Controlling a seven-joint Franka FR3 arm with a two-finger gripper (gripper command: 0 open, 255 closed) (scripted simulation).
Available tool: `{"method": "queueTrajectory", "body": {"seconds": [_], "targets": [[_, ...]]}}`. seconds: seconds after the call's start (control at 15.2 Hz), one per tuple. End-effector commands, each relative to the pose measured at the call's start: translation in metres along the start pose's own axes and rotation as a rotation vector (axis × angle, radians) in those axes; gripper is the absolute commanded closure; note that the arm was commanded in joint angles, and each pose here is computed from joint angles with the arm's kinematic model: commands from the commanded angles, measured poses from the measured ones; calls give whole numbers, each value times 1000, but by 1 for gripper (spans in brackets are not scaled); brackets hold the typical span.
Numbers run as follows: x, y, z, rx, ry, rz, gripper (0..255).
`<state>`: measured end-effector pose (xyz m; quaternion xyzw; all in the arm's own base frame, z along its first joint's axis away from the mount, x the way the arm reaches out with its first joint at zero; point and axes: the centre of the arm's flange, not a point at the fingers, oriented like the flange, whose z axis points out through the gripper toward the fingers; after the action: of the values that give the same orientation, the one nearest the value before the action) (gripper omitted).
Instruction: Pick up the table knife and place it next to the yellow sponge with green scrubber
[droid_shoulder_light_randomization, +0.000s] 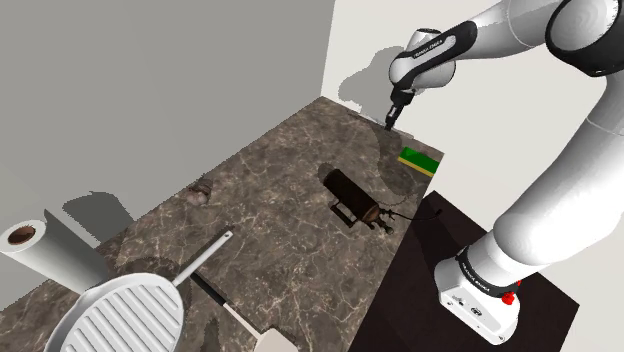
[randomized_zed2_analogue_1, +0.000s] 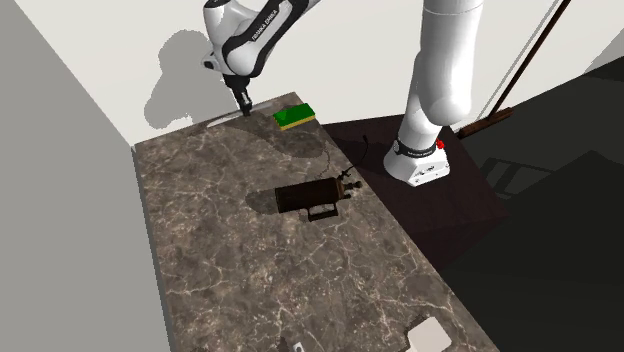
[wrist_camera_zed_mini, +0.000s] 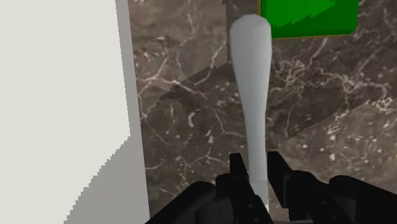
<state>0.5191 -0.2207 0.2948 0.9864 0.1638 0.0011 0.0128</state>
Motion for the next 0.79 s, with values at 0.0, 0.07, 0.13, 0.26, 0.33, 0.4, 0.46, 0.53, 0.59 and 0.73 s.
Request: {"method": "queueTrajectory", "body": {"seconds": [0.0,0.07,0.13,0.26,0.33,0.4,0.46,0.53,0.59,0.73], "targets": [[0,0,10,0,0,0,255],[0,0,15,0,0,0,255],[0,0,21,0,0,0,255],[0,-1,31,0,0,0,255],[0,-1,36,0,0,0,255],[0,-1,42,0,0,0,255],[0,-1,46,0,0,0,255],[0,-1,46,0,0,0,255],[0,-1,46,0,0,0,255],[0,-1,46,0,0,0,255]]}}
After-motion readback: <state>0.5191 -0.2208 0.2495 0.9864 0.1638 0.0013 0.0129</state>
